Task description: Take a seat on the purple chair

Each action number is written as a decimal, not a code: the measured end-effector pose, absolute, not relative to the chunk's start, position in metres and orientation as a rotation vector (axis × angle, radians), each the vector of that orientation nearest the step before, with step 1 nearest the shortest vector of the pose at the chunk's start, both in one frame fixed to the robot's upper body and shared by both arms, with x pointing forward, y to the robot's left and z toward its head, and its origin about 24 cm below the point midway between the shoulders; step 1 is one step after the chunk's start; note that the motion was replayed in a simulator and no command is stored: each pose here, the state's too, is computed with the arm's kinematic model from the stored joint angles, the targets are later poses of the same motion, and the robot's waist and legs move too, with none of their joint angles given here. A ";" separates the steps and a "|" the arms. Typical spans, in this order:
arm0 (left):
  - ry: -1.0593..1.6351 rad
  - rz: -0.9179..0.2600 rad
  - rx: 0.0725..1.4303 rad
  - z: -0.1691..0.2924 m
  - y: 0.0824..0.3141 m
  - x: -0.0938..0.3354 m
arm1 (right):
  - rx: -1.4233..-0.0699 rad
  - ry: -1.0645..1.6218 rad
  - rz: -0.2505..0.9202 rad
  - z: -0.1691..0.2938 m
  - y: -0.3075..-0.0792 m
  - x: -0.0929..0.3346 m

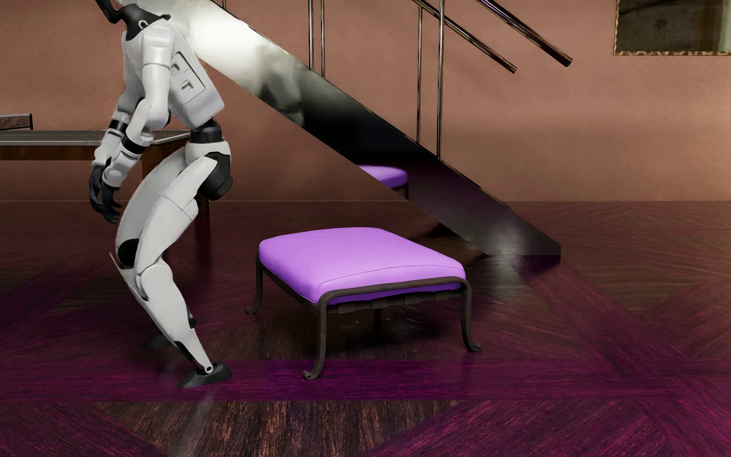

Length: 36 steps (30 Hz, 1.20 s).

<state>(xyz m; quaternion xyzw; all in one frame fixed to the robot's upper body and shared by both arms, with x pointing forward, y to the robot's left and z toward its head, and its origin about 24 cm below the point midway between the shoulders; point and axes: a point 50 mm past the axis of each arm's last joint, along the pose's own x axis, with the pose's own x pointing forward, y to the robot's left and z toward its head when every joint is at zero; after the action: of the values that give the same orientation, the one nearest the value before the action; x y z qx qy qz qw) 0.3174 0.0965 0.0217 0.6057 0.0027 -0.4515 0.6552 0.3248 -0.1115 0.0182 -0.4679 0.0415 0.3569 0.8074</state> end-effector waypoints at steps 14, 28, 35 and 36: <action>-1.002 -0.549 1.097 0.200 0.105 0.272 | -0.818 -1.024 0.585 0.242 -0.115 0.257; -0.302 -0.364 0.933 0.075 0.147 0.308 | -0.604 -0.355 0.260 0.096 -0.152 0.304; 0.002 -0.192 0.818 0.020 0.180 0.300 | -0.528 -0.096 0.155 0.038 -0.161 0.302; 0.079 -0.142 0.789 0.008 0.191 0.294 | -0.504 -0.028 0.102 0.024 -0.171 0.298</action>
<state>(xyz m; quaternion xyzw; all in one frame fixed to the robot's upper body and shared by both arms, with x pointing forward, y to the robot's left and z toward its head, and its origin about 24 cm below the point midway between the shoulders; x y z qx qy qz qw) 0.2942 0.1908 0.0075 0.3840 0.0382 -0.0689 0.9200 0.2981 -0.1709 0.0244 -0.2494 -0.0139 0.0507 0.9670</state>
